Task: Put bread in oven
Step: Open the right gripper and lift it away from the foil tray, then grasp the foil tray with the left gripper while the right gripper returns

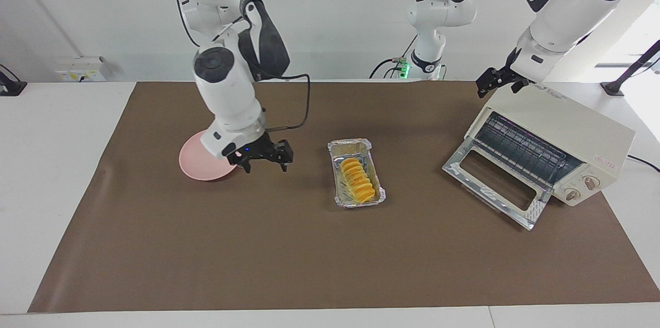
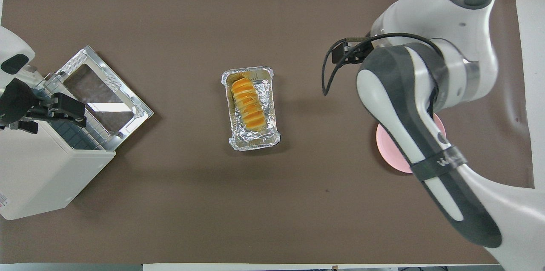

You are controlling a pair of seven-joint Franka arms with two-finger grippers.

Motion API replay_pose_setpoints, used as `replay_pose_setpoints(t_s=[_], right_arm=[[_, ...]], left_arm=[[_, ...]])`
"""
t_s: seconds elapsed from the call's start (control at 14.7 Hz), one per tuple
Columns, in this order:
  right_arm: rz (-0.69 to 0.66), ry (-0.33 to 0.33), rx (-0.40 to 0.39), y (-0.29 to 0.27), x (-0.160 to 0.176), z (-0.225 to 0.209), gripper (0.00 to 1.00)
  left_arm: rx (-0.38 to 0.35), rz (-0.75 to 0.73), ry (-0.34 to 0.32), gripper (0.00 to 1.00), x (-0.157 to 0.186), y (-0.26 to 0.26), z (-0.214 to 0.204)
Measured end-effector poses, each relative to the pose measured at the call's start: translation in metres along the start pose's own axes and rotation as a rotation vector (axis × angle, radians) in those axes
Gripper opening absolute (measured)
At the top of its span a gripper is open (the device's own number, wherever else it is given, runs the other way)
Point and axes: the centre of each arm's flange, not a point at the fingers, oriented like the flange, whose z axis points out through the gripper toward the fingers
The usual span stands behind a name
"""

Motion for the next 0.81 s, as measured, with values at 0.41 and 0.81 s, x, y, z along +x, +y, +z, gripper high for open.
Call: replay_pose_setpoints(t_s=[0.41,0.81], right_arm=[[-0.177,-0.070,-0.026,0.141,-0.023,-0.063,1.00],[-0.182,-0.119,-0.054,0.164,-0.075,-0.119,1.00]], left_arm=[[-0.013,0.019,0.132,1.00,0.002,0.106,0.022],[-0.016,-0.018,0.126,1.00,0.042,0.226,0.124]])
